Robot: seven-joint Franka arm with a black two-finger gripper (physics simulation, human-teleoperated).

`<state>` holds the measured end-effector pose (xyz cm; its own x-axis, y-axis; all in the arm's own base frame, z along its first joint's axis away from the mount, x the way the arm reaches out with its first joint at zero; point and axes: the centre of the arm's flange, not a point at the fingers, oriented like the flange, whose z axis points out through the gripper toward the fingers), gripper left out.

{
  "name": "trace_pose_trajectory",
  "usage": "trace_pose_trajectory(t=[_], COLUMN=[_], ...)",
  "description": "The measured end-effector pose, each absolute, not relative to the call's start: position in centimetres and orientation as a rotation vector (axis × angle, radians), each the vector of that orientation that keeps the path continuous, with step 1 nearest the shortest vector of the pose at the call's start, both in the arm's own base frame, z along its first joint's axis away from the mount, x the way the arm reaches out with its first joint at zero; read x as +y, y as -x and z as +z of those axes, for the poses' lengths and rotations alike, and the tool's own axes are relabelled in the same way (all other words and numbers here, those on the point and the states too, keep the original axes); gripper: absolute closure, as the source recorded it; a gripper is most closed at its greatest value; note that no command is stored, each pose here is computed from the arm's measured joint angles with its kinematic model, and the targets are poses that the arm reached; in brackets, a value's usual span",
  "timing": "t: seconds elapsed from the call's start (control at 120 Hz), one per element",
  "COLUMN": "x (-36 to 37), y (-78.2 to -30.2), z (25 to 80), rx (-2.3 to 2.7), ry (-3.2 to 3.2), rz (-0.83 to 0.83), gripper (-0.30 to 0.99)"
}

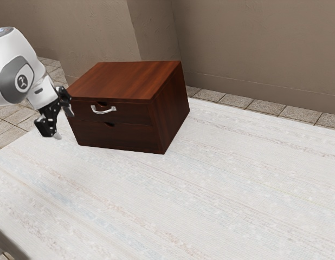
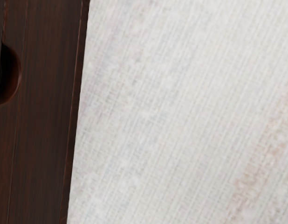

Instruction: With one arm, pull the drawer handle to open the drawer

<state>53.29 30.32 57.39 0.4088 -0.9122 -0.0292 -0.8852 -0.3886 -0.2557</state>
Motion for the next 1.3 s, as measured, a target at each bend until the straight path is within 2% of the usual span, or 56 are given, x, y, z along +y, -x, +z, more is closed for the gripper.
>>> trace_pose_trajectory(t=[0.133, 1.3], x=[27.9, 28.4], y=[-54.7, -60.3], z=[57.5, 56.1], rx=[1.642, 1.648], ry=[2.391, 2.324], rz=[-0.183, -0.247], gripper=[0.00, 0.00])
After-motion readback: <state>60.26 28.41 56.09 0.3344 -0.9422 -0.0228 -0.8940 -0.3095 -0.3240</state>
